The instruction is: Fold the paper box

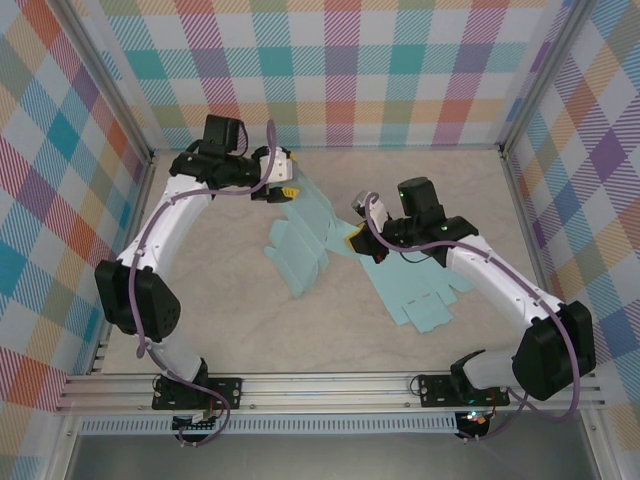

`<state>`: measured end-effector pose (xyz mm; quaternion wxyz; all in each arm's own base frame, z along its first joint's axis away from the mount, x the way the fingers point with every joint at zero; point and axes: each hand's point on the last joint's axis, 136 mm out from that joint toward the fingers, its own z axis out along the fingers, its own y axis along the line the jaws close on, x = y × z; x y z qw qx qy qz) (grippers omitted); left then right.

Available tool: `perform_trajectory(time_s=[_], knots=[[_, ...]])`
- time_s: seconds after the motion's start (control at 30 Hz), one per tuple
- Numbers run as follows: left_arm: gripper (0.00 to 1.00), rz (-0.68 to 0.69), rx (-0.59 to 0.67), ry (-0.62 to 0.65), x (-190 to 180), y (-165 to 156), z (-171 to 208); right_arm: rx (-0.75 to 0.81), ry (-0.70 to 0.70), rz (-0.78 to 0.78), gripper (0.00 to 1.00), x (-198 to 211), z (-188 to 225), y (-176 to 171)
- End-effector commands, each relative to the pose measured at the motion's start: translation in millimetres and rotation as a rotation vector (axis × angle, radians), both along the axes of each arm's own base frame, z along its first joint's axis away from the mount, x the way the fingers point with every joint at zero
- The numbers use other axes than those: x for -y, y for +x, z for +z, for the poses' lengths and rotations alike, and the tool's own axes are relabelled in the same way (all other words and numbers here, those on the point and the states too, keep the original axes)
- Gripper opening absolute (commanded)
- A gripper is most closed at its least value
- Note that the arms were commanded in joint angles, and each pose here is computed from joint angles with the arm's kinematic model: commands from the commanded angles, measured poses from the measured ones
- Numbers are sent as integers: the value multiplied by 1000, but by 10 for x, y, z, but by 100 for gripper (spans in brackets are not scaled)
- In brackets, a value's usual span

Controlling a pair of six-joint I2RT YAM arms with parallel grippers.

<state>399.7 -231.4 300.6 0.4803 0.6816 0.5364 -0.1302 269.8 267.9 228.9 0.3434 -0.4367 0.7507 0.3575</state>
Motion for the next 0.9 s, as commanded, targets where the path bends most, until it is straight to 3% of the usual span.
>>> perform_trajectory(time_s=[0.0, 0.4, 0.63, 0.73, 0.87], knots=[[64, -29, 35, 21, 74, 2, 66, 26, 25, 53, 0, -72, 110, -47], [61, -32, 52, 47, 100, 120, 104, 10, 15, 61, 0, -96, 56, -46], [58, -62, 18, 99, 96, 91, -61, 13, 15, 56, 0, -91, 49, -34], [48, -54, 10, 130, 80, 122, -146, 18, 15, 55, 0, -92, 58, -29], [42, -39, 6, 163, 69, 181, -242, 20, 17, 54, 0, -94, 61, -20]])
